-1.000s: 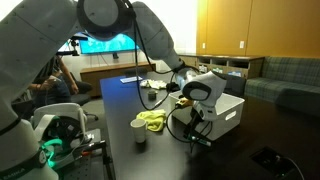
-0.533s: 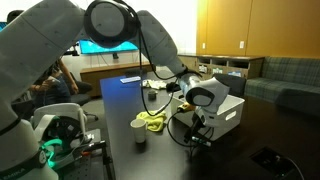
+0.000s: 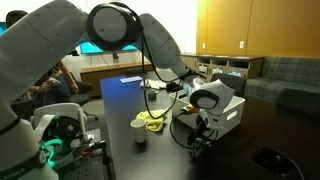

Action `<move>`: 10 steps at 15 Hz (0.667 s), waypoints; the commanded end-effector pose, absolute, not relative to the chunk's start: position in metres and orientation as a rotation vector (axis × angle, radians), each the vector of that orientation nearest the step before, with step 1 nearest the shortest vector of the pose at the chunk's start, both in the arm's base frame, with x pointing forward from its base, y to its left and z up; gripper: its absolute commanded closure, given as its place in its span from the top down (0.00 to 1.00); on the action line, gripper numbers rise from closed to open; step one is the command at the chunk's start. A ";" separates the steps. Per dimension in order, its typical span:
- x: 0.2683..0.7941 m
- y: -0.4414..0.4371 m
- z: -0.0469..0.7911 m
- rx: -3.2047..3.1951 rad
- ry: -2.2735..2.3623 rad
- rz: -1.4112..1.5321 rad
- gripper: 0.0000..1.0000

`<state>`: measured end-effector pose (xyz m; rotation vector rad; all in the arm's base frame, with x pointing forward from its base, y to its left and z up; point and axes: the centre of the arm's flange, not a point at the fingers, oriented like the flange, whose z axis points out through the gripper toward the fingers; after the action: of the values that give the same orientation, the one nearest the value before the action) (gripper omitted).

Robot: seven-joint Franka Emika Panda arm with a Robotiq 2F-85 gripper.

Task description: Put the towels into the basket and the marker and tape into the mug

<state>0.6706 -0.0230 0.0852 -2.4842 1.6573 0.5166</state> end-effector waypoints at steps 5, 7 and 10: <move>0.688 -0.026 0.080 -2.482 1.716 0.526 1.00; 0.687 -0.027 0.078 -2.475 1.726 0.533 1.00; 0.687 -0.029 0.074 -2.471 1.739 0.539 1.00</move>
<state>0.6750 -0.0249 0.0757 -2.4629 1.7124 0.5332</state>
